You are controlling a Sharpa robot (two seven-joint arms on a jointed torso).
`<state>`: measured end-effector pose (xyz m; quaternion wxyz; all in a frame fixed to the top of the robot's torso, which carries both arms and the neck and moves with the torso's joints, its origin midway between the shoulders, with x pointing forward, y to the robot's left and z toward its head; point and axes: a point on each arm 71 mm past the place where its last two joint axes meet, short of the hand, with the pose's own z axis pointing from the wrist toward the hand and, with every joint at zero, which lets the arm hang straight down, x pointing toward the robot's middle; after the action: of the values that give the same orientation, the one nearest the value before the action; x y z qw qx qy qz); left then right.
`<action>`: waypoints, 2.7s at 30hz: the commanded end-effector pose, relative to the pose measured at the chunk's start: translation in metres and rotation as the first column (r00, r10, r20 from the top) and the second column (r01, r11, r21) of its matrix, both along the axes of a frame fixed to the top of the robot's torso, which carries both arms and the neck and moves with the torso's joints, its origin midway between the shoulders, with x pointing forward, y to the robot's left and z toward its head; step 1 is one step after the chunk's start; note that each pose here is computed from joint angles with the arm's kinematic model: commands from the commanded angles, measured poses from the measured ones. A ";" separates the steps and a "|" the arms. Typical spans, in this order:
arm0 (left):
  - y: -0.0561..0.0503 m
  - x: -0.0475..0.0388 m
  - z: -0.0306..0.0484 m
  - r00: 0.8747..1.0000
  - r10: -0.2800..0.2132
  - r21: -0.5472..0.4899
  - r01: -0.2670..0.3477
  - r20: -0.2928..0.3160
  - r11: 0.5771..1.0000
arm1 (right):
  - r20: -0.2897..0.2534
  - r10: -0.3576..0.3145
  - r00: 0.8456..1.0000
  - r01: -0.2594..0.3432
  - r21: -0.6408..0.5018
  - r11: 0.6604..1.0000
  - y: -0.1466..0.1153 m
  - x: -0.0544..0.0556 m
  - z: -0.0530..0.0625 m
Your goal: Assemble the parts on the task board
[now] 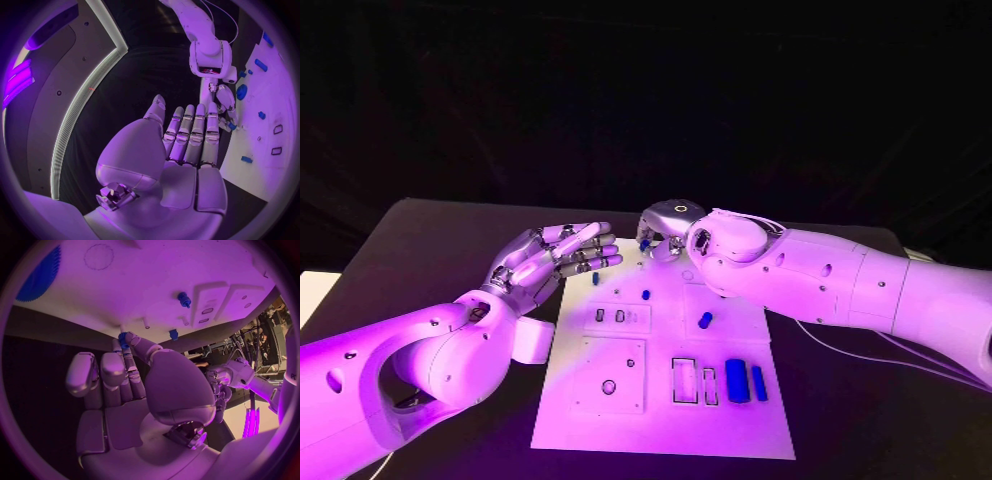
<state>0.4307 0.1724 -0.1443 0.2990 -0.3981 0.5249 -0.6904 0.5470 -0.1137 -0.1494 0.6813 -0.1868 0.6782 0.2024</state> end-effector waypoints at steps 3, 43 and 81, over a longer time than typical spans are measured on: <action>-0.002 -0.0003 0.0013 1.000 -0.018 -0.008 0.018 0.005 1.000 | -0.022 -0.029 0.999 0.028 -0.032 0.999 -0.001 0.001 -0.005; 0.001 0.0031 -0.0005 1.000 -0.007 -0.001 0.007 0.002 1.000 | -0.014 -0.020 1.000 0.019 -0.029 0.999 -0.001 -0.003 -0.008; 0.006 0.0052 -0.0018 1.000 0.004 0.007 -0.004 -0.004 1.000 | -0.109 -0.234 0.966 0.248 0.146 0.958 -0.111 -0.030 0.021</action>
<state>0.4363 0.1799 -0.1475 0.3068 -0.4048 0.5277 -0.6809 0.5170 -0.2192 -0.1251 0.7041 -0.0805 0.6806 0.1858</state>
